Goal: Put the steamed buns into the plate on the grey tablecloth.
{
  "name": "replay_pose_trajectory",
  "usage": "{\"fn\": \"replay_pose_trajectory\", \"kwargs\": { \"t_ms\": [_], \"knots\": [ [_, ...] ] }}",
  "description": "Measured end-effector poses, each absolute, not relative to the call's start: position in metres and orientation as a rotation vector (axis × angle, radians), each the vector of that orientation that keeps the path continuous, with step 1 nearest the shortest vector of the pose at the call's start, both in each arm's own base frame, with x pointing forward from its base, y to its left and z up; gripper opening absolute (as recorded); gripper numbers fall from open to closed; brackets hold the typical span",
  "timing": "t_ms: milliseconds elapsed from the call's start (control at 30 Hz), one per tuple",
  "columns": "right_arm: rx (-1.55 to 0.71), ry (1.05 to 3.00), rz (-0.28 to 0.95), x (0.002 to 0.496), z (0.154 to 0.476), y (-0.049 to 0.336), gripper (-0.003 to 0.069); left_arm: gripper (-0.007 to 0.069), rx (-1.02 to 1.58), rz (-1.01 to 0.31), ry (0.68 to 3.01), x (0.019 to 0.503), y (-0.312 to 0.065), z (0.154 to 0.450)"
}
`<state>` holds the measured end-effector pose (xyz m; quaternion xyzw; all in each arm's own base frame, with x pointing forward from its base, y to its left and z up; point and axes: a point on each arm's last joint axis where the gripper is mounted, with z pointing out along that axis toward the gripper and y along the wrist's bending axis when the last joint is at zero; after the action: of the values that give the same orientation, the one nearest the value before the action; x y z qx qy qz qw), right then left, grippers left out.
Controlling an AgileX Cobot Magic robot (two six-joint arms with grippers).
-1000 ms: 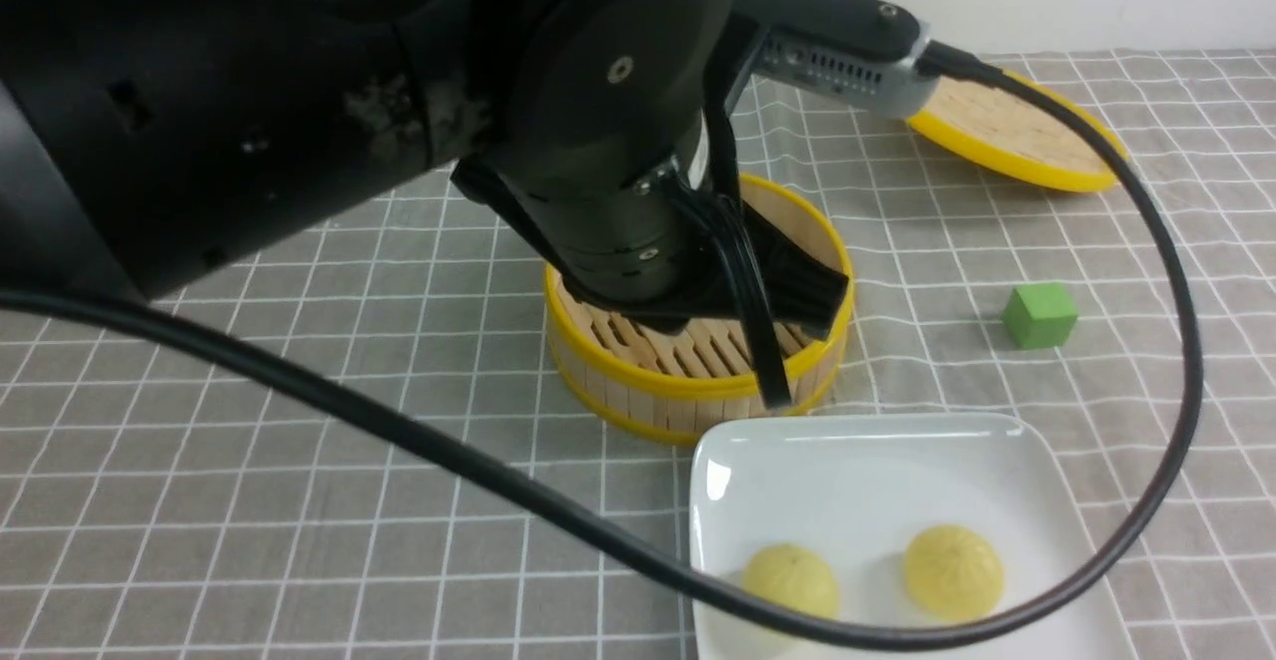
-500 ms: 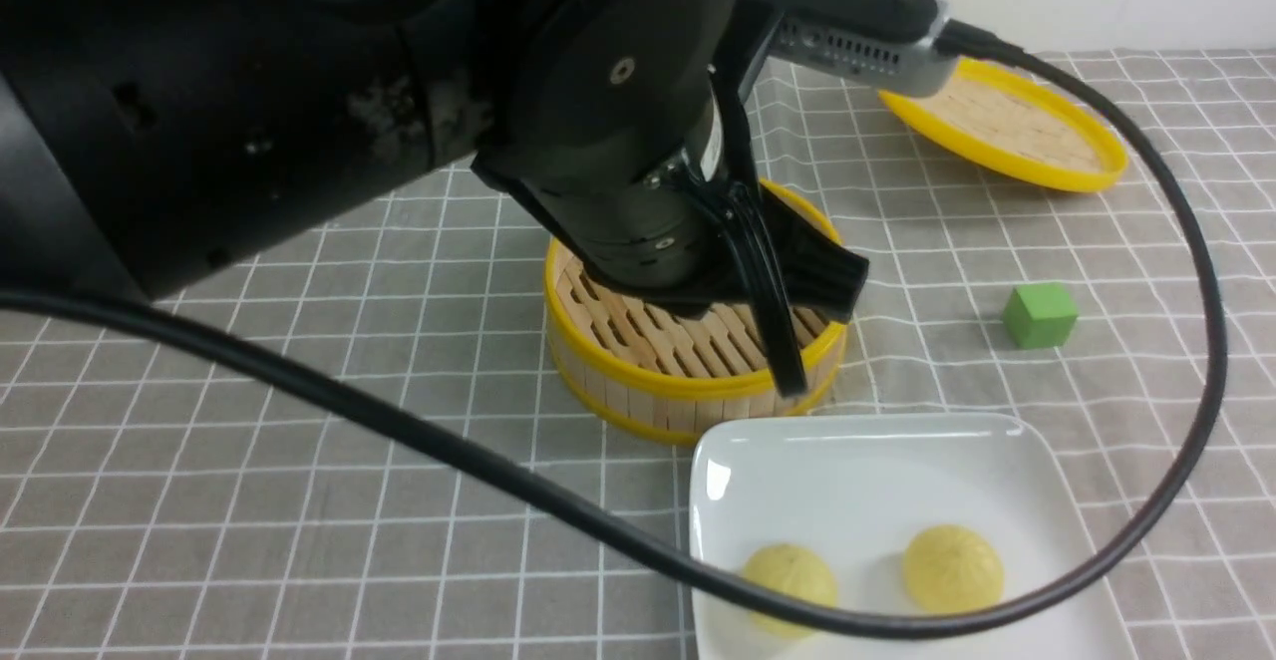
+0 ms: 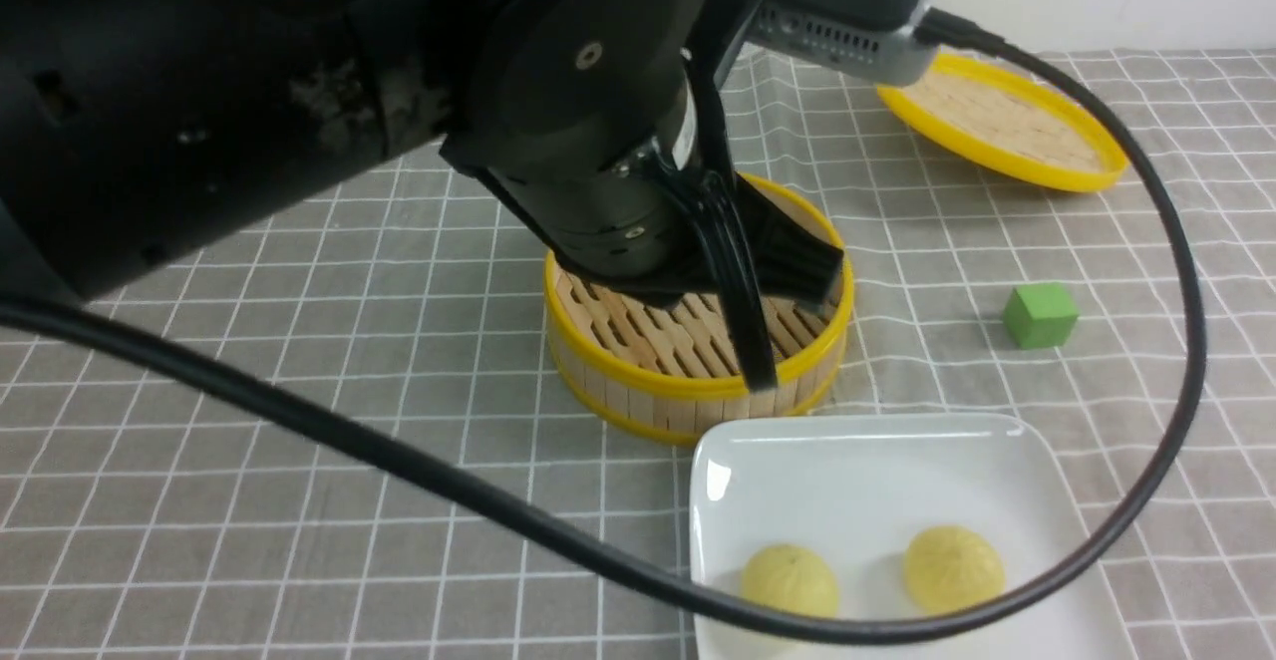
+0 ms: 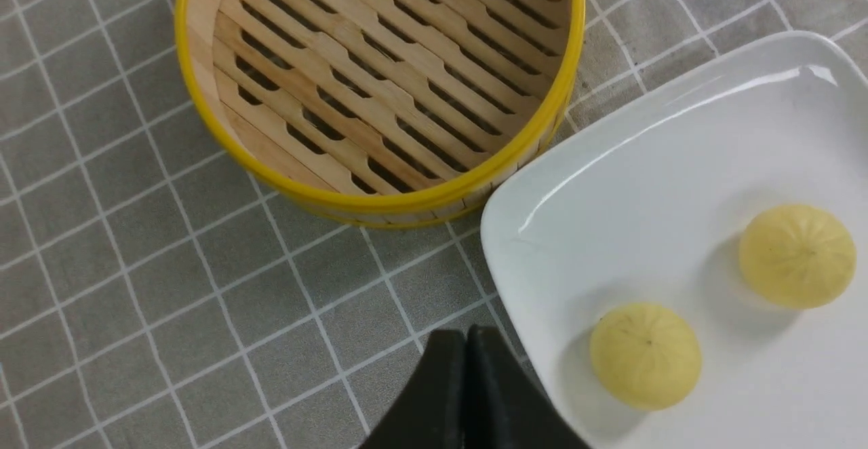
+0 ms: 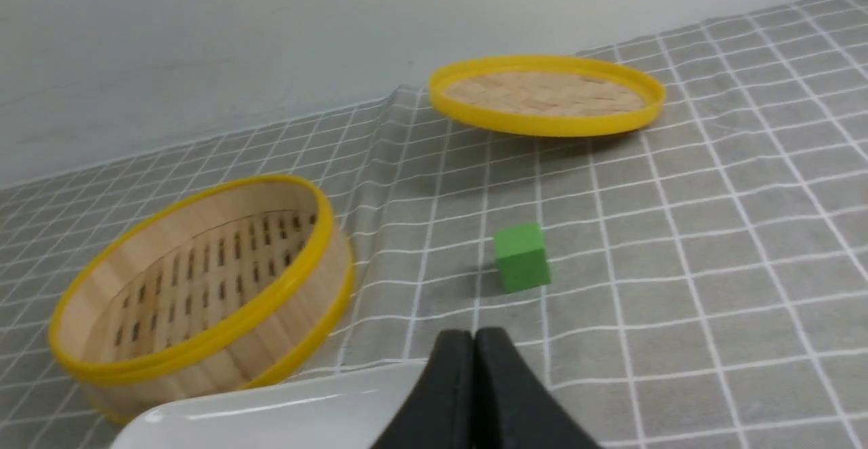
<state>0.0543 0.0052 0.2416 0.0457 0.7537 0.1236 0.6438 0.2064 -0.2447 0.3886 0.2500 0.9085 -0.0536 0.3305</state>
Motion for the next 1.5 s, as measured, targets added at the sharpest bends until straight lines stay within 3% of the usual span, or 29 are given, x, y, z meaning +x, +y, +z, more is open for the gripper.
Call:
{"fn": "replay_pose_trajectory", "kwargs": {
  "t_ms": [267, 700, 1233, 1500],
  "knots": [
    [0.245, 1.825, 0.219, 0.053, 0.178, 0.0, 0.0011, 0.002, 0.58, -0.206, 2.26, 0.18, -0.201, 0.437],
    [0.41, 1.816, 0.139, 0.052, 0.175, -0.007, 0.0022, 0.0034, 0.423, -0.22, 2.076, 0.127, -0.108, 0.496],
    [0.402, 1.813, 0.131, 0.052, 0.176, -0.007, 0.0039, 0.0042, 0.386, -0.245, 2.019, 0.114, -0.086, 0.506],
    [0.139, 1.819, -0.061, 0.053, 0.177, -0.007, 0.0049, 0.0048, 0.379, -0.221, 2.007, 0.115, -0.085, 0.507]
  ]
}}
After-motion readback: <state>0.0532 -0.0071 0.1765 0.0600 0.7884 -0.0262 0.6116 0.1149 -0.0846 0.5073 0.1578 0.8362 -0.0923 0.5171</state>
